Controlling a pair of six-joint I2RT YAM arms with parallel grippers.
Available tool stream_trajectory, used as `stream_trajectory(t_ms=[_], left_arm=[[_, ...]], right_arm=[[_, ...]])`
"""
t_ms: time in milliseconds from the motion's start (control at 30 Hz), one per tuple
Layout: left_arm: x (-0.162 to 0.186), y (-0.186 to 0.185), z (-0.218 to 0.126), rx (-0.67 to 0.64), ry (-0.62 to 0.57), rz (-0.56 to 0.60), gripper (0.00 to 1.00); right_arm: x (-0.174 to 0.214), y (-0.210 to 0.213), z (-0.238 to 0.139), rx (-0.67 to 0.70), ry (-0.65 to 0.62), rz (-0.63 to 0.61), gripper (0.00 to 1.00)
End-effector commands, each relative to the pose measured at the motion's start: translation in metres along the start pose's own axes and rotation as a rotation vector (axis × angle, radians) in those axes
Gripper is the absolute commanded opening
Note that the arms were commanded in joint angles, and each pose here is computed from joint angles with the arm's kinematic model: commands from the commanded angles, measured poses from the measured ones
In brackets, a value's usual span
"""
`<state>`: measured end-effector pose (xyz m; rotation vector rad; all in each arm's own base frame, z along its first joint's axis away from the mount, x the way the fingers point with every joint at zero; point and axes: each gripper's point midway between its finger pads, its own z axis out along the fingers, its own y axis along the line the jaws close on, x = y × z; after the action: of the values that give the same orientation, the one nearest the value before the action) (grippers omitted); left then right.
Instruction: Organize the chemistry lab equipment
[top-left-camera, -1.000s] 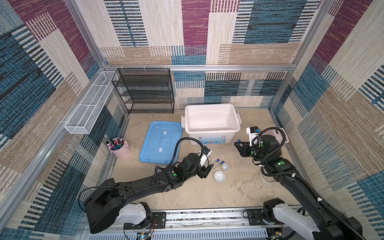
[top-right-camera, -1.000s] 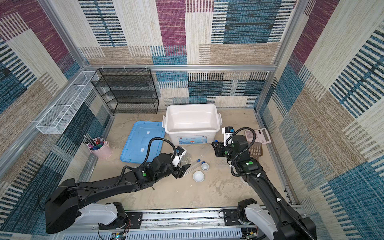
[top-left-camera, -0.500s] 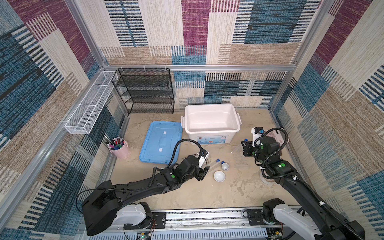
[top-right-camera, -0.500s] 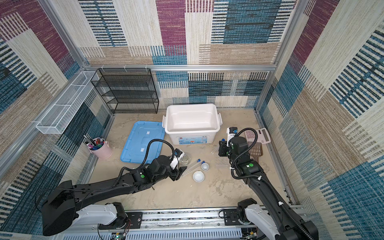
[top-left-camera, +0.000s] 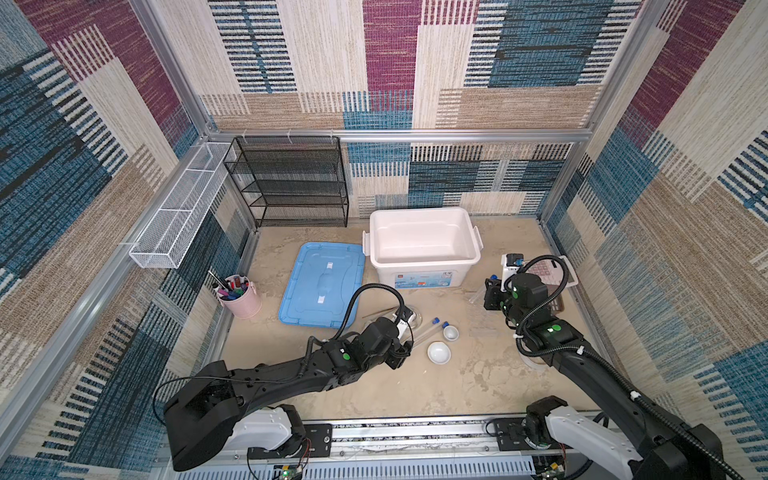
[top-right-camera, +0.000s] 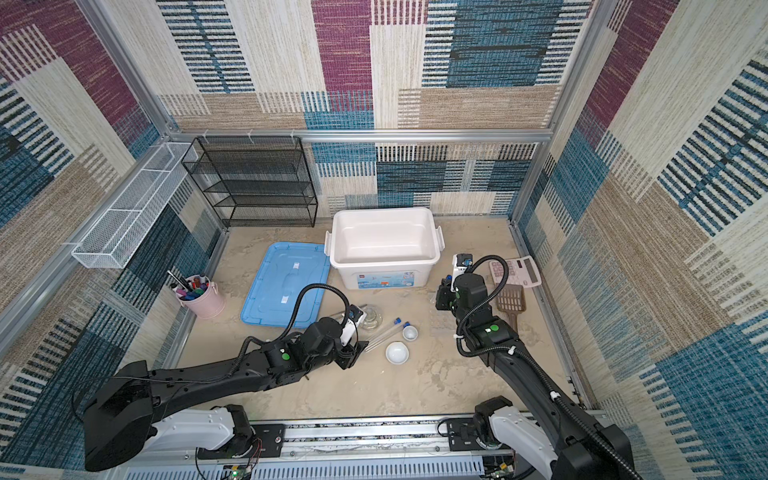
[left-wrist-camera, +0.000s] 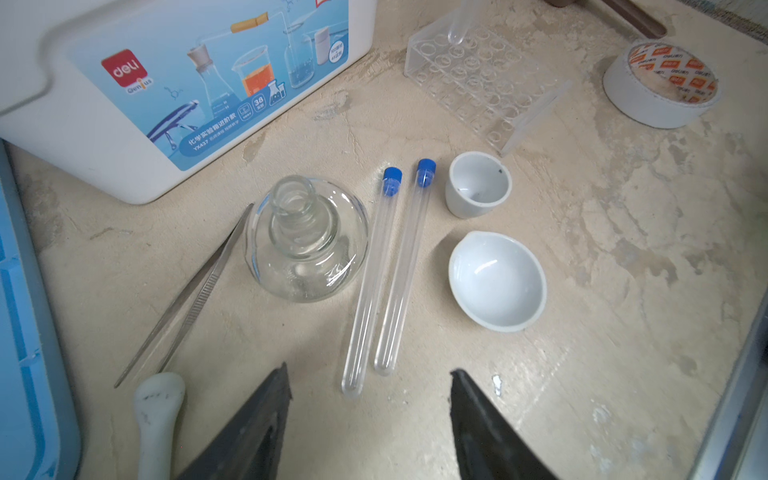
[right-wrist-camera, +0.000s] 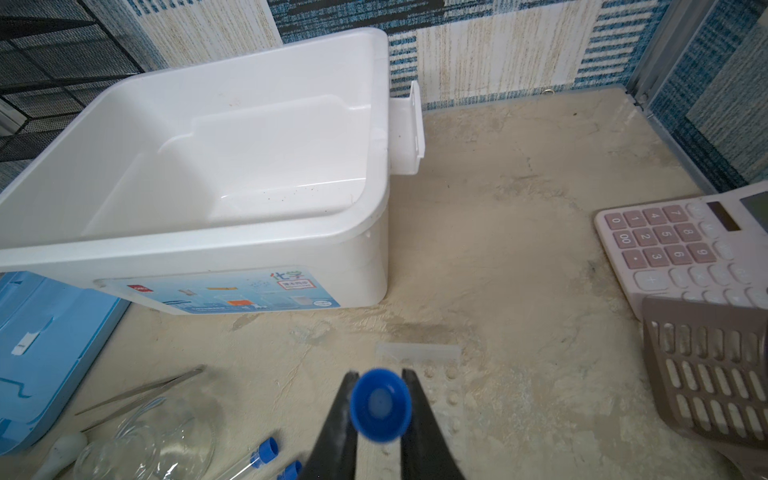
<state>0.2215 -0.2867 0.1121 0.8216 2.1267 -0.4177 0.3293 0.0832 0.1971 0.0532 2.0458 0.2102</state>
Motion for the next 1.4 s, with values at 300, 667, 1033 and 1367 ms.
stream_trajectory(t_ms=[300,667,1033,1367], left_arm=[[0.012,0.008,0.006,-0.047,0.031,-0.037,0.64],[0.019,0.007,0.011,-0.048,0.054,-0.041,0.64],[0.02,0.008,0.011,-0.048,0.053,-0.044,0.64],[0.021,0.007,0.013,-0.047,0.059,-0.039,0.64]], right_arm=[[-0.009,0.003,0.01,0.001,-0.064,-0.014,0.17],[-0.005,0.005,0.015,0.009,-0.058,-0.043,0.17],[-0.002,0.005,0.022,0.03,-0.055,-0.062,0.17],[-0.003,0.005,0.025,0.038,-0.063,-0.073,0.17]])
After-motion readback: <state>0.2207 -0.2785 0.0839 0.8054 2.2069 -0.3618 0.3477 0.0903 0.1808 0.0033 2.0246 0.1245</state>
